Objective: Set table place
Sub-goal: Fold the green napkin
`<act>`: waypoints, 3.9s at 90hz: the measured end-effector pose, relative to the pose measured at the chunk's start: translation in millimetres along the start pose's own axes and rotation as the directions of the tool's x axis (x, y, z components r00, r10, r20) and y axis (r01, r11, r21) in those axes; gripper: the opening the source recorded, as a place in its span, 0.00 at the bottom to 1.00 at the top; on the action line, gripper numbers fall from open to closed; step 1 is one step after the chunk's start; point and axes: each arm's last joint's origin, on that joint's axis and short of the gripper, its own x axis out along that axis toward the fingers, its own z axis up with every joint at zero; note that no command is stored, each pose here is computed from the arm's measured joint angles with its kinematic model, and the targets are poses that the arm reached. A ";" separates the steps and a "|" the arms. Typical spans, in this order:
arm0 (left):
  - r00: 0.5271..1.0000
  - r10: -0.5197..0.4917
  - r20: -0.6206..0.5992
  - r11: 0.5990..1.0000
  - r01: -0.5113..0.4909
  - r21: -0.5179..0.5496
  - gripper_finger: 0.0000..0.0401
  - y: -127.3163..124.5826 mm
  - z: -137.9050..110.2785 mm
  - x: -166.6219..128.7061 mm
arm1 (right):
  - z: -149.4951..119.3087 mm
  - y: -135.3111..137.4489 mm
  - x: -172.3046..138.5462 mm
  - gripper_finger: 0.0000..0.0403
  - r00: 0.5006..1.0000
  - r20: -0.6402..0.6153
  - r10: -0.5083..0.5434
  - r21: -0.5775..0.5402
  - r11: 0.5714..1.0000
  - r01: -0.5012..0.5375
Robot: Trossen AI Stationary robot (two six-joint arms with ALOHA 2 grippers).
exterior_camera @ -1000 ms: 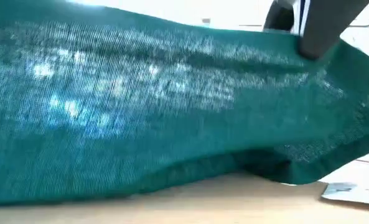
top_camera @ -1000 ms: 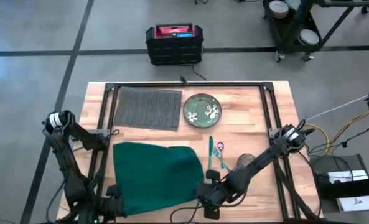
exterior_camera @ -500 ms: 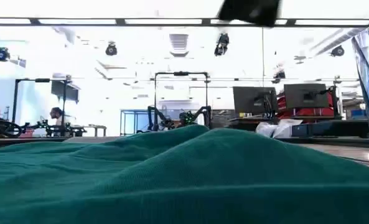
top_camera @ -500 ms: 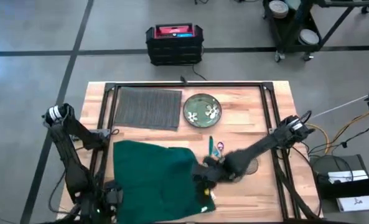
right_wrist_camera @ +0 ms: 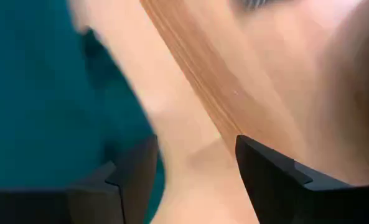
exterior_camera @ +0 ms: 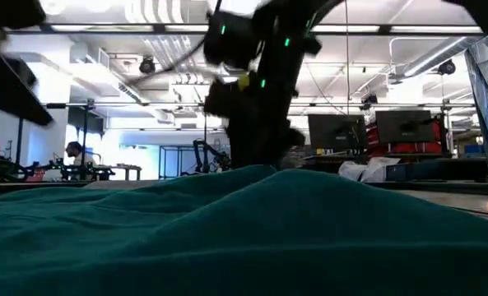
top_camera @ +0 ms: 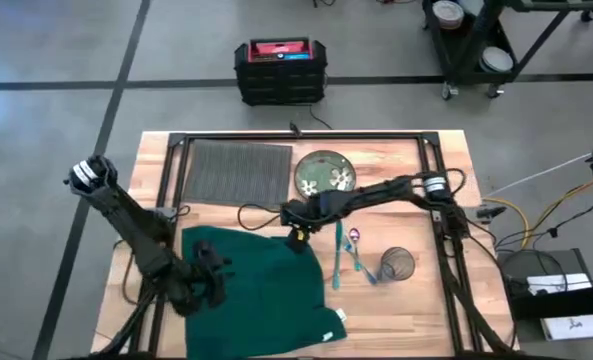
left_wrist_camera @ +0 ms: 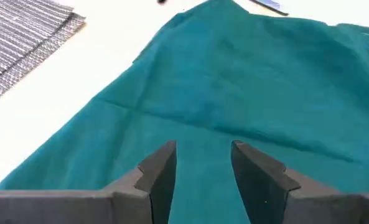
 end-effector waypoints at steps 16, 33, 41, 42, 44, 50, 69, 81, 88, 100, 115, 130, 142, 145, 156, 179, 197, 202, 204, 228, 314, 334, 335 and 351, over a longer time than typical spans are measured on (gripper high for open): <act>0.999 -0.005 0.034 0.999 0.007 -0.051 0.28 15.0 -3.7 26.5 | 3.5 10.5 14.3 0.49 0.992 0.022 0.127 -0.043 0.991 -0.126; 0.999 -0.034 0.040 0.993 0.038 -0.110 0.26 27.0 -10.9 45.8 | 8.7 38.4 12.0 0.47 0.932 0.113 0.345 -0.172 0.930 -0.324; 1.000 -0.011 0.021 0.996 0.013 -0.092 0.24 33.2 -17.3 50.9 | 13.0 51.0 6.2 0.46 0.868 0.147 0.475 -0.248 0.867 -0.432; 1.000 -0.009 0.019 0.996 0.011 -0.091 0.24 33.7 -18.0 51.3 | 13.5 52.6 5.5 0.46 0.860 0.152 0.487 -0.256 0.860 -0.442; 1.000 -0.005 0.016 0.996 0.006 -0.088 0.24 34.8 -19.3 51.9 | 14.3 55.6 4.2 0.45 0.846 0.166 0.507 -0.275 0.847 -0.454; 1.000 0.006 0.010 0.996 -0.005 -0.085 0.23 37.0 -21.5 53.3 | 13.4 66.2 0.7 0.44 0.812 0.197 0.549 -0.344 0.814 -0.467; 1.000 0.012 0.006 0.997 -0.011 -0.080 0.19 37.1 -22.2 54.7 | -9.3 98.7 3.0 0.41 0.779 0.147 0.609 -0.575 0.694 -0.434; 1.000 0.002 0.015 0.997 -0.001 -0.072 0.20 35.3 -19.1 54.0 | -29.2 96.0 16.8 0.39 0.870 0.014 0.493 -0.637 0.675 -0.372; 1.000 0.004 0.017 0.998 -0.003 -0.057 0.21 34.1 -17.5 54.2 | -16.8 91.5 -3.6 0.37 0.894 0.050 0.446 -0.632 0.707 -0.317; 1.000 0.006 0.019 0.999 -0.005 -0.044 0.21 34.0 -16.3 54.8 | 8.8 79.0 -54.6 0.34 0.915 0.174 0.365 -0.636 0.751 -0.179; 1.000 0.005 0.023 0.999 -0.004 -0.050 0.20 33.9 -15.6 55.2 | 20.8 47.5 -46.5 0.31 0.957 0.225 0.184 -0.495 0.868 -0.050; 1.000 0.001 0.025 0.999 0.000 -0.051 0.19 33.5 -15.3 55.1 | 13.2 32.2 -0.4 0.32 0.963 0.083 0.254 -0.399 0.894 -0.202; 1.000 -0.004 0.029 0.999 0.006 -0.051 0.19 32.8 -14.9 55.1 | 5.6 40.4 27.6 0.37 0.954 0.065 0.292 -0.403 0.882 -0.243; 1.000 -0.005 0.029 0.999 0.006 -0.052 0.19 32.8 -14.8 55.1 | 5.5 41.5 31.5 0.38 0.955 0.072 0.287 -0.418 0.878 -0.232; 1.000 -0.004 0.030 0.999 0.005 -0.052 0.19 32.8 -14.8 55.2 | 2.9 42.3 39.0 0.35 0.971 0.098 0.218 -0.458 0.876 -0.150; 1.000 -0.003 0.028 0.999 0.004 -0.042 0.19 33.0 -15.0 55.2 | 11.3 30.3 10.6 0.03 0.969 0.247 0.006 -0.490 0.863 0.120; 1.000 -0.001 0.027 0.999 0.002 -0.032 0.19 33.0 -15.4 55.6 | 13.7 17.6 -29.7 0.02 0.948 0.288 -0.135 -0.458 0.850 0.260; 1.000 0.002 0.023 1.000 -0.001 -0.027 0.19 33.3 -15.8 55.8 | 13.9 13.2 -34.7 0.01 0.946 0.283 -0.160 -0.452 0.847 0.279; 1.000 0.002 0.024 1.000 -0.001 -0.027 0.19 33.3 -15.8 55.8 | 14.1 11.8 -37.8 0.01 0.944 0.284 -0.168 -0.449 0.846 0.286; 1.000 -0.016 0.004 1.000 0.016 -0.022 0.19 32.6 -16.3 55.8 | 11.5 -8.7 -46.7 0.01 0.931 0.215 -0.295 -0.401 0.843 0.359; 0.990 -0.111 -0.092 0.993 0.114 0.024 0.19 13.3 14.9 33.2 | 21.7 13.4 -21.5 0.46 0.977 0.148 0.154 -0.492 0.868 -0.063; 0.959 -0.081 -0.273 0.994 0.097 0.045 0.19 14.5 14.0 27.1 | 16.8 19.3 -13.3 0.43 0.982 0.126 0.141 -0.552 0.832 -0.049; 0.958 -0.081 -0.274 0.994 0.098 0.049 0.19 13.7 15.6 26.1 | 17.3 19.8 -14.5 0.43 0.981 0.128 0.143 -0.555 0.831 -0.049; 0.977 -0.079 -0.196 0.980 0.113 0.165 0.19 3.0 33.5 18.8 | 28.0 23.6 -38.2 0.39 0.964 0.197 0.180 -0.580 0.814 -0.034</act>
